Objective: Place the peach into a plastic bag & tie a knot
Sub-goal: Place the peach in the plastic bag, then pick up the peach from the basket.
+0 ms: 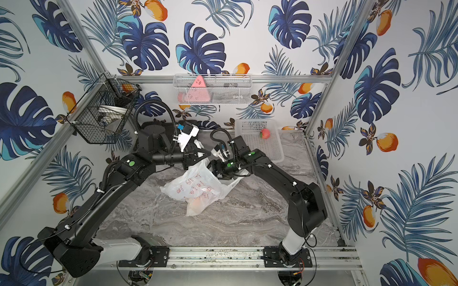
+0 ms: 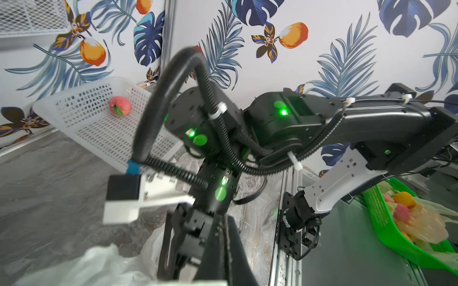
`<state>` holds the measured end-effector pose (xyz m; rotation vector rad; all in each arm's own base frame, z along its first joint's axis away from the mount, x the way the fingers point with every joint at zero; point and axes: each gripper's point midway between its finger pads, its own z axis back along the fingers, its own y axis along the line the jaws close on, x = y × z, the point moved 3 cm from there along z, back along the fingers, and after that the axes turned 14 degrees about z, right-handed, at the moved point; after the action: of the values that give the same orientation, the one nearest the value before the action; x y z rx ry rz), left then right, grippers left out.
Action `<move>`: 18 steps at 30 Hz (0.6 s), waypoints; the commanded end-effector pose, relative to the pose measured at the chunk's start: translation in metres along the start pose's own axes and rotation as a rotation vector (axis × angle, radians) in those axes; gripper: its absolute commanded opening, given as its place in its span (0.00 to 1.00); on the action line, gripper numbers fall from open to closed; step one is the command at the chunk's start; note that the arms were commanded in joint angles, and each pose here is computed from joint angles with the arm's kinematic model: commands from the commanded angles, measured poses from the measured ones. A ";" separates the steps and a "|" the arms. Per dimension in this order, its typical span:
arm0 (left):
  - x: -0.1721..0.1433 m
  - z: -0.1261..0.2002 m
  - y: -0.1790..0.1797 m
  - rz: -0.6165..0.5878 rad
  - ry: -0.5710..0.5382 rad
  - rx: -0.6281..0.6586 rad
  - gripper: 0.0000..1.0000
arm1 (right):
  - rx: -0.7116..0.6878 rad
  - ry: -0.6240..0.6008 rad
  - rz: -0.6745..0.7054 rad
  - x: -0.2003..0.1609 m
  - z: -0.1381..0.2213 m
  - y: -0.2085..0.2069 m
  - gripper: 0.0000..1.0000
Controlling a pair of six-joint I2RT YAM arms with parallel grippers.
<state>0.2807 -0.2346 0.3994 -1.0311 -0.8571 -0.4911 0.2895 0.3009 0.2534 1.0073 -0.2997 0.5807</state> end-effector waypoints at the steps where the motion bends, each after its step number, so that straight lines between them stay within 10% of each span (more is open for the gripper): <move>1: 0.012 0.002 0.006 -0.016 -0.057 0.047 0.00 | -0.062 -0.070 -0.014 0.015 0.039 -0.007 0.84; 9: 0.007 -0.009 0.045 0.065 -0.055 0.216 0.00 | -0.507 -0.437 -0.344 0.063 0.137 -0.140 0.81; 18: 0.000 -0.016 0.042 0.076 -0.042 0.146 0.00 | -1.266 -0.404 -0.418 0.082 0.167 -0.303 0.84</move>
<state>0.3174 -0.2278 0.3680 -0.9088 -0.8580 -0.3225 0.5226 0.1013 0.1756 0.2038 -0.6334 -0.1818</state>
